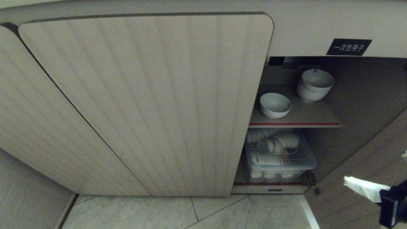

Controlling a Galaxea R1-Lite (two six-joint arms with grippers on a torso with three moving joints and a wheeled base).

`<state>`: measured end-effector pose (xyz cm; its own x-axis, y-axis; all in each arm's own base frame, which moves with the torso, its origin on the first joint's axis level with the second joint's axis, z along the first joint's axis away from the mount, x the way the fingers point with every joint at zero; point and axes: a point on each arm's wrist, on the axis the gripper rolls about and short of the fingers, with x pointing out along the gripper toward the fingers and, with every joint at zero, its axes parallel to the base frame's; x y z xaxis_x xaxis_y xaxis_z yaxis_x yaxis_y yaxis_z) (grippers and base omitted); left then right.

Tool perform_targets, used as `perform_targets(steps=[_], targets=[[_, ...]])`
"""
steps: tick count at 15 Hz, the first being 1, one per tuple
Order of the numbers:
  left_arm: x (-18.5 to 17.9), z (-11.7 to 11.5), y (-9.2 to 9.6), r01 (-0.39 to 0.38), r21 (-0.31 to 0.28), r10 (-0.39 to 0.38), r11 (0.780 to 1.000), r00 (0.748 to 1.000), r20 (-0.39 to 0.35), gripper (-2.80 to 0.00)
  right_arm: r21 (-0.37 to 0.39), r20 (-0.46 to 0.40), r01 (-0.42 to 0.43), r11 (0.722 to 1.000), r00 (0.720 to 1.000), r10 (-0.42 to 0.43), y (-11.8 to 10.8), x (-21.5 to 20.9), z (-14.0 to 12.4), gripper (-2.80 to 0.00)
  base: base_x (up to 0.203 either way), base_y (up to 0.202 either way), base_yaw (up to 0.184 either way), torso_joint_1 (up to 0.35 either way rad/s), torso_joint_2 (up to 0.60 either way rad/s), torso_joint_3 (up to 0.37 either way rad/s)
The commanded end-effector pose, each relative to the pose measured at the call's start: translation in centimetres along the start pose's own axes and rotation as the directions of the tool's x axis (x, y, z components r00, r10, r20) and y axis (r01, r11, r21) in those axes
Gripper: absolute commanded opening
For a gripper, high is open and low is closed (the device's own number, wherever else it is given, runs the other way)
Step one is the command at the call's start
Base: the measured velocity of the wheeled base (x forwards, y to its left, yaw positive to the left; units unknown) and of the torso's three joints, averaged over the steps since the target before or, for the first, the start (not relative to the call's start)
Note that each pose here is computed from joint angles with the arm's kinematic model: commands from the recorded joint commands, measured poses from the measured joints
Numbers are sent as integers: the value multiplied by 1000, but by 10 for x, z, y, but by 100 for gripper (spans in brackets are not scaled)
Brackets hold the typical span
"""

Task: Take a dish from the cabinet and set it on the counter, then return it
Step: Take the bowl from the cabinet

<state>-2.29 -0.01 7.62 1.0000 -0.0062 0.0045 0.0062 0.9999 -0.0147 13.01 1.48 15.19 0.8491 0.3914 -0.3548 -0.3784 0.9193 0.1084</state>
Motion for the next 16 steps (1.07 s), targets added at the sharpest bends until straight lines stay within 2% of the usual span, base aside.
perform_targets(steps=[1, 3, 5, 9, 12, 16], targets=[[0, 0, 0, 2, -1, -2, 1000, 1000, 0, -280, 39, -121, -51, 998, 991, 56, -4, 36, -7, -280, 0, 0, 0, 0, 0, 0], [0, 0, 0, 0, -1, 0, 1000, 1000, 0, -280, 77, -130, -60, 995, 989, 70, -6, 53, -7, -280, 0, 0, 0, 0, 0, 0], [0, 0, 0, 0, -1, 0, 1000, 1000, 0, -280, 148, -124, -53, 988, 990, 71, -9, 66, -3, -280, 0, 0, 0, 0, 0, 0], [0, 0, 0, 1, -1, -1, 1000, 1000, 0, -280, 266, -98, -37, 963, 993, 66, -16, 90, 17, -280, 0, 0, 0, 0, 0, 0], [0, 0, 0, 1, -1, -1, 1000, 1000, 0, -280, 283, -76, -27, 959, 996, 51, -21, 106, 33, -280, 0, 0, 0, 0, 0, 0], [0, 0, 0, 1, -1, -1, 1000, 1000, 0, -280, 307, -117, -6, 952, 992, 44, -26, 121, 48, -280, 0, 0, 0, 0, 0, 0]])
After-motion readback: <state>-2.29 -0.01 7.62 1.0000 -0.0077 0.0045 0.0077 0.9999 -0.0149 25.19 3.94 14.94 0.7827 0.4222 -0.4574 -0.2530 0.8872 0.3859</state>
